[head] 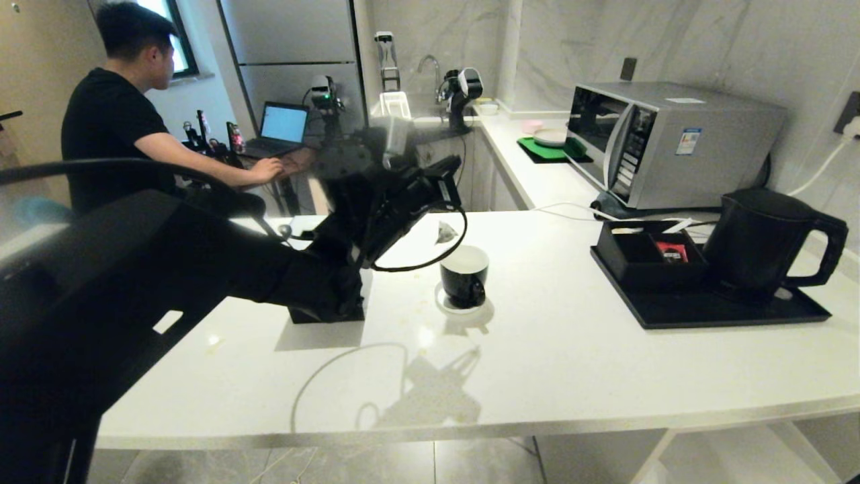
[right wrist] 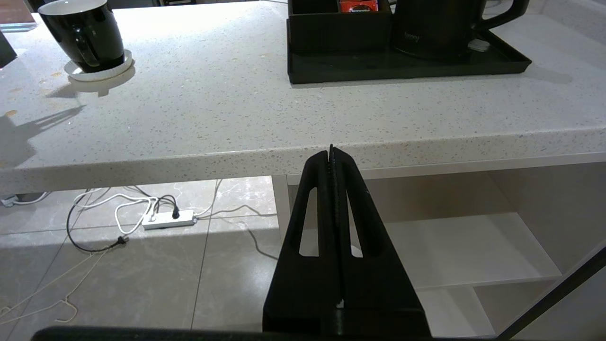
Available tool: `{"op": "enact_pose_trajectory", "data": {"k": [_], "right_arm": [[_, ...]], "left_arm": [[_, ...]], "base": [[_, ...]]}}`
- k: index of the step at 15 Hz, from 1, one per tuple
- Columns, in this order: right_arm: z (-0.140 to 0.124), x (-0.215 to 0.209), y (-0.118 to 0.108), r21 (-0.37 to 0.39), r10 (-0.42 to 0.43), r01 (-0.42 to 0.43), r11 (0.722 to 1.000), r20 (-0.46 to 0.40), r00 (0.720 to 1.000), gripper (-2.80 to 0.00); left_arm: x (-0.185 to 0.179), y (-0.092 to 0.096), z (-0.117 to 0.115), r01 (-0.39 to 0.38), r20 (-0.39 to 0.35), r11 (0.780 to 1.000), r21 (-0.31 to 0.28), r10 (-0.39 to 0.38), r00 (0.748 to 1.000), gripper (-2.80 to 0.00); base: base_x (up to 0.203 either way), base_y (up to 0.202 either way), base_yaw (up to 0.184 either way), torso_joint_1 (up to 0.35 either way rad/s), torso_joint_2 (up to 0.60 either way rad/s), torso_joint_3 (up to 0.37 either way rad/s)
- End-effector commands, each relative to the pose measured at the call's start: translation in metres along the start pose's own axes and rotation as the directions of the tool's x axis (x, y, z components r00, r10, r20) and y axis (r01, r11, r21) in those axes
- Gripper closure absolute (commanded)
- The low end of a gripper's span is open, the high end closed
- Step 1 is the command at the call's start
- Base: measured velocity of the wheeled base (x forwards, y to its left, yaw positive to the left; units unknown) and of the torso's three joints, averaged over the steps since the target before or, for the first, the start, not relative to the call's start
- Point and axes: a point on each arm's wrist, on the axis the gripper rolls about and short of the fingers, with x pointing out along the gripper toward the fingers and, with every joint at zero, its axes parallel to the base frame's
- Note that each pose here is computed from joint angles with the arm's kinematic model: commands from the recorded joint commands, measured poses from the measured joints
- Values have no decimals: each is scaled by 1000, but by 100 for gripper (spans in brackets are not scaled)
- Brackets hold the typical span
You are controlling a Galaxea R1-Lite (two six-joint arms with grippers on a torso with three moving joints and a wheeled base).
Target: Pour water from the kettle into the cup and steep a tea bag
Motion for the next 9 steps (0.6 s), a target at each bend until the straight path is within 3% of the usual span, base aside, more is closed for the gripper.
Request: {"op": "enact_pose_trajectory", "data": {"k": [1, 9], "right_arm": [[0, 0, 0, 0, 0, 0, 1000, 0, 1000, 0], [0, 0, 0, 0, 0, 0, 1000, 0, 1000, 0]], "left_arm": [[4, 1, -3, 1, -2, 1000, -3, -1, 1000, 0], [7, 2, -11, -5, -30, 1000, -6, 5, 1000, 0]], "base": [[0, 0, 0, 0, 0, 0], [0, 0, 0, 0, 0, 0]]}}
